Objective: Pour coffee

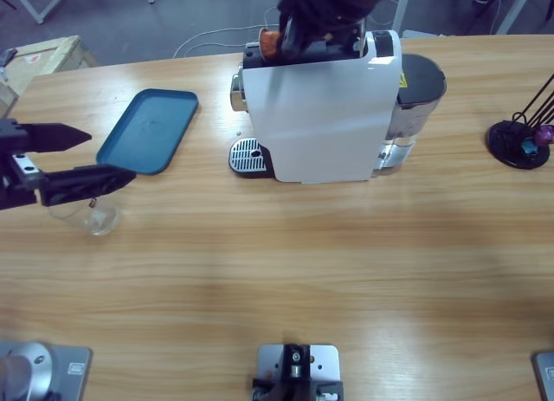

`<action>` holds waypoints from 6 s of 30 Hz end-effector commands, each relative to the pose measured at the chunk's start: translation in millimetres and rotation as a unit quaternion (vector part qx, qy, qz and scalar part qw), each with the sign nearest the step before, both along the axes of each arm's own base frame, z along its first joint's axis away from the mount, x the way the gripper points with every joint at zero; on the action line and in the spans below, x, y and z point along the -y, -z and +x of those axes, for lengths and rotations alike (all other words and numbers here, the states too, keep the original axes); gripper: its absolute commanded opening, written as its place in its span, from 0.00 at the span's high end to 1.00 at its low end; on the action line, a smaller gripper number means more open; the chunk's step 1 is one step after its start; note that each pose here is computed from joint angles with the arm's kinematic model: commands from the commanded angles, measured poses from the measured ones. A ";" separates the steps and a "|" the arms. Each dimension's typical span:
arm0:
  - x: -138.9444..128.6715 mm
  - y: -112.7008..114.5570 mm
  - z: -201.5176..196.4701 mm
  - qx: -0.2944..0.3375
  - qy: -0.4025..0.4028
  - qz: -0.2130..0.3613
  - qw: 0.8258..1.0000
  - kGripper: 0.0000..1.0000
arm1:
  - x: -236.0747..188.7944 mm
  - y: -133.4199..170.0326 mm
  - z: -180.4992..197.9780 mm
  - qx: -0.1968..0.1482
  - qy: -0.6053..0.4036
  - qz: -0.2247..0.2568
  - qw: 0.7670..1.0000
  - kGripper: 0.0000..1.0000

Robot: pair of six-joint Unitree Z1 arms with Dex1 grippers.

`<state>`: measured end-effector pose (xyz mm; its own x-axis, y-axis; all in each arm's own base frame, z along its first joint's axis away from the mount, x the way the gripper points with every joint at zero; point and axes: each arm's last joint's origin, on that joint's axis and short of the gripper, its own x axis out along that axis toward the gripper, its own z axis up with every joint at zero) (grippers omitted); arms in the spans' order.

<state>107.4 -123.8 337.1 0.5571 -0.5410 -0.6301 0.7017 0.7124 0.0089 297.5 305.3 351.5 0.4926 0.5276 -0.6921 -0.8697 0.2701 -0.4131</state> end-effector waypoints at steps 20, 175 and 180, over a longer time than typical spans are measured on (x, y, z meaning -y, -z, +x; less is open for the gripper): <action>-10.4 -6.8 -10.7 0.013 0.006 -0.027 1.000 0.00 | 103.5 -29.8 -141.6 -0.073 0.388 0.291 0.872 1.00; -12.1 129.3 26.7 -0.025 -0.511 0.096 0.854 0.01 | 191.5 74.0 -203.2 -0.095 0.371 0.111 0.917 0.00; -19.4 136.8 29.5 -0.030 -0.497 0.079 0.863 0.01 | 191.7 74.6 -203.2 -0.095 0.372 0.112 0.917 0.00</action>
<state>137.4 -117.6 209.5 0.6477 0.3135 -0.6944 -0.2767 0.9460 0.1690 94.0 111.0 292.2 0.6721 0.2740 -0.6879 -0.4657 0.8787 -0.1049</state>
